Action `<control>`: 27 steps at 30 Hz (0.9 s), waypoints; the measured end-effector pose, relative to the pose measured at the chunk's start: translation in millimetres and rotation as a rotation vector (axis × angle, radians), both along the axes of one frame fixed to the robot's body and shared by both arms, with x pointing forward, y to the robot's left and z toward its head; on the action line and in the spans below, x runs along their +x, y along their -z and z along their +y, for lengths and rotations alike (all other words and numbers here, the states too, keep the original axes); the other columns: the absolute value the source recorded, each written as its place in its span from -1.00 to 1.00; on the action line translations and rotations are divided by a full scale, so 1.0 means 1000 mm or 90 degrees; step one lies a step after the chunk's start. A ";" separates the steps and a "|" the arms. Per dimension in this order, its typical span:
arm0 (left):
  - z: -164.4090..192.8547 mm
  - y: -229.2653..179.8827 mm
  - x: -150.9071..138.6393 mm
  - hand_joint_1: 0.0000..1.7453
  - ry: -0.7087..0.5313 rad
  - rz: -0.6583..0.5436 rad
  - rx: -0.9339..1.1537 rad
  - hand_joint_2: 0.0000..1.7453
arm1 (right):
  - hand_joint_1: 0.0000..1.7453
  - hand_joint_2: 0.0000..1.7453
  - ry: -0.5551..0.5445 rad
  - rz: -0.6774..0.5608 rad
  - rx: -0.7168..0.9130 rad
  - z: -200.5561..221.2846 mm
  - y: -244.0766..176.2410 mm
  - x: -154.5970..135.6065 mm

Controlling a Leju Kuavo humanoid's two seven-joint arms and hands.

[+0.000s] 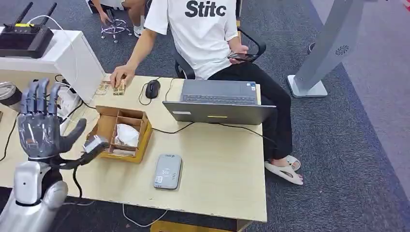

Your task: Pass the card to the sensor for recognition and then transmit it.

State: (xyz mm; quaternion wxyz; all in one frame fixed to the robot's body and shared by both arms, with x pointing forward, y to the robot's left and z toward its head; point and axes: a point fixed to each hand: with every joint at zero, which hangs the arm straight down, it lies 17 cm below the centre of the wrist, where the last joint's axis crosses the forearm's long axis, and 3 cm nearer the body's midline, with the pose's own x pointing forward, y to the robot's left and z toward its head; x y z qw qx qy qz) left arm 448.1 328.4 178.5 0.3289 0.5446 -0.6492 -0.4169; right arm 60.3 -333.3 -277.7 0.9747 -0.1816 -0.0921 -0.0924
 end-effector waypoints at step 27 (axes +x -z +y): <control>-0.087 0.076 -0.087 -1.00 0.089 0.310 -0.120 1.00 | -1.00 1.00 0.073 0.012 0.010 0.009 0.002 -0.016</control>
